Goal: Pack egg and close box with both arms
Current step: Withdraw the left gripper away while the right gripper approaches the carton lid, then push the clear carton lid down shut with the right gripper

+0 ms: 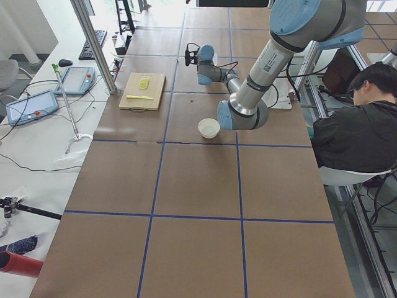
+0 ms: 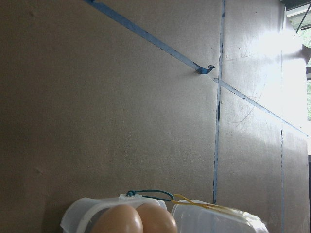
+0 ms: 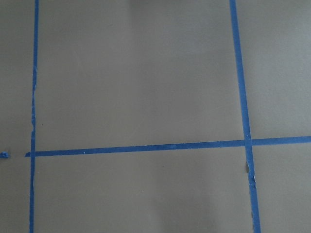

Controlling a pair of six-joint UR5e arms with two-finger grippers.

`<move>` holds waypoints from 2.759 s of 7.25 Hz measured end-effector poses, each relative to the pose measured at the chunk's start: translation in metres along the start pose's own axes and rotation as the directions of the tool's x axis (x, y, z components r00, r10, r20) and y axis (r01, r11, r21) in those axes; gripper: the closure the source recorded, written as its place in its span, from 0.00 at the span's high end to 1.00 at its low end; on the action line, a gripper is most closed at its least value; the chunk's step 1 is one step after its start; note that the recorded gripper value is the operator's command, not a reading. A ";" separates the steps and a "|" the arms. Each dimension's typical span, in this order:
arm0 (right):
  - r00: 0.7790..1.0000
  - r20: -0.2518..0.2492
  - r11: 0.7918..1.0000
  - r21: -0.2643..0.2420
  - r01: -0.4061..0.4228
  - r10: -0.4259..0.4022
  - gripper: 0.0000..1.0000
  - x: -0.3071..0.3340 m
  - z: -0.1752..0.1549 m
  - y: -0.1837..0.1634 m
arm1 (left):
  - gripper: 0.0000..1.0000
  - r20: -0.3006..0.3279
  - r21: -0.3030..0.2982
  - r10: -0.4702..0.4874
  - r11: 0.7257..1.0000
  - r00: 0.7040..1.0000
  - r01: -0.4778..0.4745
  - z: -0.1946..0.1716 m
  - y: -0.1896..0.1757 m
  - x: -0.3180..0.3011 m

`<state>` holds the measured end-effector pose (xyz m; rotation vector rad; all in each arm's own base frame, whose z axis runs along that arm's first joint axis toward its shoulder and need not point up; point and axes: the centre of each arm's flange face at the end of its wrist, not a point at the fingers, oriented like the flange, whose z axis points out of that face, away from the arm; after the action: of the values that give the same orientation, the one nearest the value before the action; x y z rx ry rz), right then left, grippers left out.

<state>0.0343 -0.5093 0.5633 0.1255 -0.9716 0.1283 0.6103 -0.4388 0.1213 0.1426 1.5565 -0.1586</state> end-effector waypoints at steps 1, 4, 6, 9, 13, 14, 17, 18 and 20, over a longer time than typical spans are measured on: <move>1.000 0.001 1.000 -0.004 0.015 -0.015 1.00 -0.021 0.003 0.002 | 1.00 0.043 -0.014 0.030 0.999 0.999 -0.029 -0.022 -0.016 0.001; 0.999 -0.025 0.999 -0.025 -0.038 0.038 0.55 -0.122 0.033 0.023 | 1.00 0.169 -0.070 0.126 0.991 0.978 -0.115 -0.129 -0.067 -0.018; 0.998 0.024 0.998 -0.033 -0.055 0.056 0.03 -0.173 0.062 0.051 | 1.00 0.251 -0.029 0.153 0.988 0.956 -0.150 -0.202 -0.103 -0.027; 0.991 0.128 0.998 -0.054 -0.033 0.039 0.00 -0.206 0.117 0.126 | 1.00 0.371 0.016 0.252 0.961 0.894 -0.277 -0.280 -0.157 -0.029; 0.983 0.183 0.995 -0.095 0.036 -0.018 0.00 -0.309 0.174 0.180 | 1.00 0.426 0.025 0.300 0.939 0.853 -0.342 -0.327 -0.190 -0.058; 0.980 0.197 0.993 -0.099 0.062 -0.041 0.00 -0.333 0.185 0.192 | 1.00 0.433 0.022 0.309 0.935 0.847 -0.353 -0.332 -0.192 -0.062; 0.963 0.263 0.986 -0.133 0.101 -0.063 0.07 -0.420 0.206 0.218 | 1.00 0.453 -0.009 0.354 0.920 0.818 -0.392 -0.337 -0.196 -0.081; 0.959 0.278 0.985 -0.138 0.100 -0.059 0.99 -0.467 0.208 0.216 | 1.00 0.460 -0.021 0.365 0.916 0.809 -0.401 -0.339 -0.196 -0.089; 0.952 0.305 0.988 -0.139 0.061 -0.016 1.00 -0.538 0.202 0.212 | 1.00 0.465 -0.055 0.375 0.916 0.802 -0.397 -0.340 -0.194 -0.111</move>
<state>-0.4646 -0.3617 0.2402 0.0278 -1.2817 -0.0007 0.2388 -0.5632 0.2310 0.4258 1.0112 0.0945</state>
